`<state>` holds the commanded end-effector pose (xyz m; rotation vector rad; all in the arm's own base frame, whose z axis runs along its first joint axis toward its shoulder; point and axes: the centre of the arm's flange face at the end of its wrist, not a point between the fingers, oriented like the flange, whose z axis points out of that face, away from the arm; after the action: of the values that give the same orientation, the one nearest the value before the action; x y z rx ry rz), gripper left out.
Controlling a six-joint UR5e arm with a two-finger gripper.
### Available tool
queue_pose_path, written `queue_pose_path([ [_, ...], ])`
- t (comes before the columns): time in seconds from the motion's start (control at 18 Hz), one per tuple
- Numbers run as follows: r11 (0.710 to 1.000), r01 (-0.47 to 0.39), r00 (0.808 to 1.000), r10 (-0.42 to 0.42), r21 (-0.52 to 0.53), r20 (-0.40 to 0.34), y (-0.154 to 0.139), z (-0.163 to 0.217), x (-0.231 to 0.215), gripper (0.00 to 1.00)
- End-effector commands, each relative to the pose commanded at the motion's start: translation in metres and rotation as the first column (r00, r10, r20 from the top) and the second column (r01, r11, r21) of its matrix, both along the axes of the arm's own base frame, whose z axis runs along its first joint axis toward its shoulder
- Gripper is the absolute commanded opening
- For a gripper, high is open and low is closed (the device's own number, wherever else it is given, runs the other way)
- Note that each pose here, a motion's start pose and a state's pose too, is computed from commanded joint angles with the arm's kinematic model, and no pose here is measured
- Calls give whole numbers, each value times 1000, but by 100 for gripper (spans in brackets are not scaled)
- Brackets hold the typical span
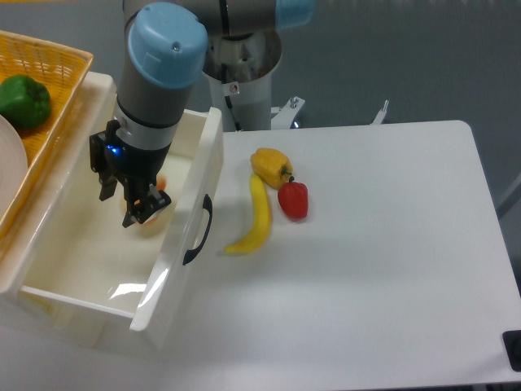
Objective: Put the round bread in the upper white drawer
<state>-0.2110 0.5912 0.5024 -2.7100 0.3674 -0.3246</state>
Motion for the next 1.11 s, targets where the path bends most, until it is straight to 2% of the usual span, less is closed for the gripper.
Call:
queue_pose_path([
  [0.22, 1000, -9, 1000, 9, 5, -16, -4, 6, -6, 60],
  [0.39, 997, -59, 996, 63, 57, -71, -13, 27, -41, 62],
  [0.5, 988, -92, 987, 108, 125, -122, -18, 36, -65, 71],
  [0.67, 982, -152, 963, 173, 110, -209, -33, 31, -102, 100],
  [0.78, 978, -197, 945, 208, 69, -253, -47, 24, -124, 100],
  [1.11, 951, -306, 916, 307, 42, -259, -91, -5, -198, 100],
])
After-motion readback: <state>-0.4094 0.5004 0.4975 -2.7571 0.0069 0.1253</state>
